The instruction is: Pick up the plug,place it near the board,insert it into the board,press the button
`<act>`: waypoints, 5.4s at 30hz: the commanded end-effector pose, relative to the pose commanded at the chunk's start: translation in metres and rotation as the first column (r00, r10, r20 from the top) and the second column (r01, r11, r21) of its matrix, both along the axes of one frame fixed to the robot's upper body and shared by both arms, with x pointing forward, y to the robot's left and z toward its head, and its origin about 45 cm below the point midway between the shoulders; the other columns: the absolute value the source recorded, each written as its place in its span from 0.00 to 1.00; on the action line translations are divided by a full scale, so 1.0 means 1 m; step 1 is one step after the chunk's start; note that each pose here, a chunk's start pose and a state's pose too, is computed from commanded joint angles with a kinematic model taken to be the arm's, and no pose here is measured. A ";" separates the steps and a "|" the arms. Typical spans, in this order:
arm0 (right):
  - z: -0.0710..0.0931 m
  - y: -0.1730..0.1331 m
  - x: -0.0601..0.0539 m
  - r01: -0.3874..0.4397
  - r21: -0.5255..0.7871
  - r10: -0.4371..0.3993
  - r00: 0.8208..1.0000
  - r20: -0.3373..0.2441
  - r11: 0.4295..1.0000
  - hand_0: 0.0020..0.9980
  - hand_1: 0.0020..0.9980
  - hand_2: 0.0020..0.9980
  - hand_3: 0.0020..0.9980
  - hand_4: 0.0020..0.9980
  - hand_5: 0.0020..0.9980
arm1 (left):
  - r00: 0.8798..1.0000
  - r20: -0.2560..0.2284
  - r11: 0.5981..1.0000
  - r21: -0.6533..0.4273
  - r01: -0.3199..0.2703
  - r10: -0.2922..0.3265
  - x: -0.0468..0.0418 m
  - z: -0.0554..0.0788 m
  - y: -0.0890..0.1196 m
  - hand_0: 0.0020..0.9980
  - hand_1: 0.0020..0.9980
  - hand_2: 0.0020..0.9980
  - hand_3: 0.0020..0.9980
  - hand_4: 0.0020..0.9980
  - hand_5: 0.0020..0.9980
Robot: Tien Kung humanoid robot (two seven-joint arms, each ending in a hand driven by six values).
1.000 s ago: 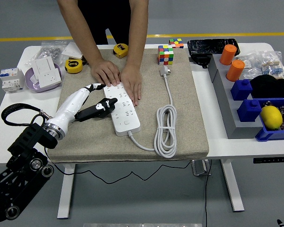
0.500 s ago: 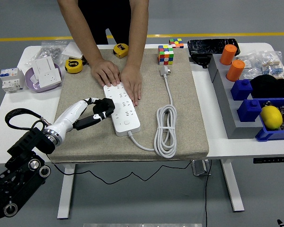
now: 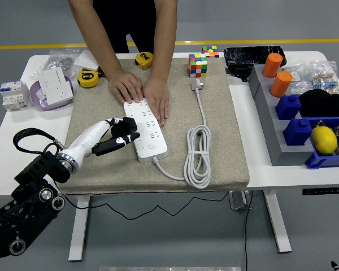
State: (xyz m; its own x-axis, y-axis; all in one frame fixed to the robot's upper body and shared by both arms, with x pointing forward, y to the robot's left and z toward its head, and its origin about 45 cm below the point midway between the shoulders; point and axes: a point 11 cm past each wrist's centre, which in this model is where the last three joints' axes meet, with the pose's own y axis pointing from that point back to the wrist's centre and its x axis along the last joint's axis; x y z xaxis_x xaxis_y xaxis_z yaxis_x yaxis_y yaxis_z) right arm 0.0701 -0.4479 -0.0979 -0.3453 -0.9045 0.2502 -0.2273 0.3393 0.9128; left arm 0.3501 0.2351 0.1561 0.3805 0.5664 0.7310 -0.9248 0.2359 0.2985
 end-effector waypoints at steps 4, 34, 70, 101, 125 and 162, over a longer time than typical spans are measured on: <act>0.000 0.000 -0.001 0.000 0.000 0.000 1.000 -0.002 1.000 1.00 0.81 0.73 0.73 1.00 0.98 | 1.000 0.008 1.000 0.006 0.011 -0.011 0.0013 0.002 -0.003 0.98 0.93 0.87 0.84 1.00 1.00; 0.002 -0.003 0.005 -0.005 -0.006 0.005 1.000 0.006 1.000 1.00 0.81 0.73 0.73 1.00 0.97 | 0.994 0.017 0.989 0.110 0.102 -0.105 0.0216 0.009 -0.030 0.98 0.93 0.86 0.83 1.00 1.00; 0.002 -0.004 0.003 -0.009 -0.011 0.009 1.000 -0.002 1.000 1.00 0.80 0.73 0.73 1.00 0.97 | 0.988 -0.151 0.995 -0.094 0.015 -0.029 -0.0023 0.054 -0.052 0.15 0.05 0.15 0.78 0.43 0.21; 0.003 -0.005 0.007 -0.011 -0.016 0.011 1.000 0.003 1.000 1.00 0.80 0.72 0.73 1.00 0.98 | 0.928 -0.354 0.981 0.108 0.162 -0.114 0.0054 0.009 -0.060 0.13 0.04 0.16 0.83 0.55 0.00; 0.003 -0.005 0.005 -0.011 -0.016 0.011 1.000 -0.002 1.000 1.00 0.80 0.72 0.73 1.00 0.99 | 0.920 -0.379 0.976 0.145 0.163 -0.097 0.0025 0.001 -0.055 0.13 0.04 0.16 0.78 0.55 0.00; 0.003 -0.007 0.005 -0.004 -0.020 0.004 1.000 0.003 1.000 1.00 0.80 0.72 0.73 1.00 0.99 | 0.954 0.119 0.721 -0.682 -0.124 0.276 -0.0408 0.075 0.045 0.52 0.52 0.53 1.00 0.81 0.26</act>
State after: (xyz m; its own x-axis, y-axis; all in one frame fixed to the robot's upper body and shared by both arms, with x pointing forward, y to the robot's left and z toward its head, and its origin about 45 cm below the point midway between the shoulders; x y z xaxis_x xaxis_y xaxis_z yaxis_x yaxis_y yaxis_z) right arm 0.0752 -0.4545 -0.0944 -0.3427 -0.9005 0.2678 -0.2311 0.3571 0.9050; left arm 0.3093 0.2798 0.2316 0.0927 0.9781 0.1864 -0.9930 0.1047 -0.0554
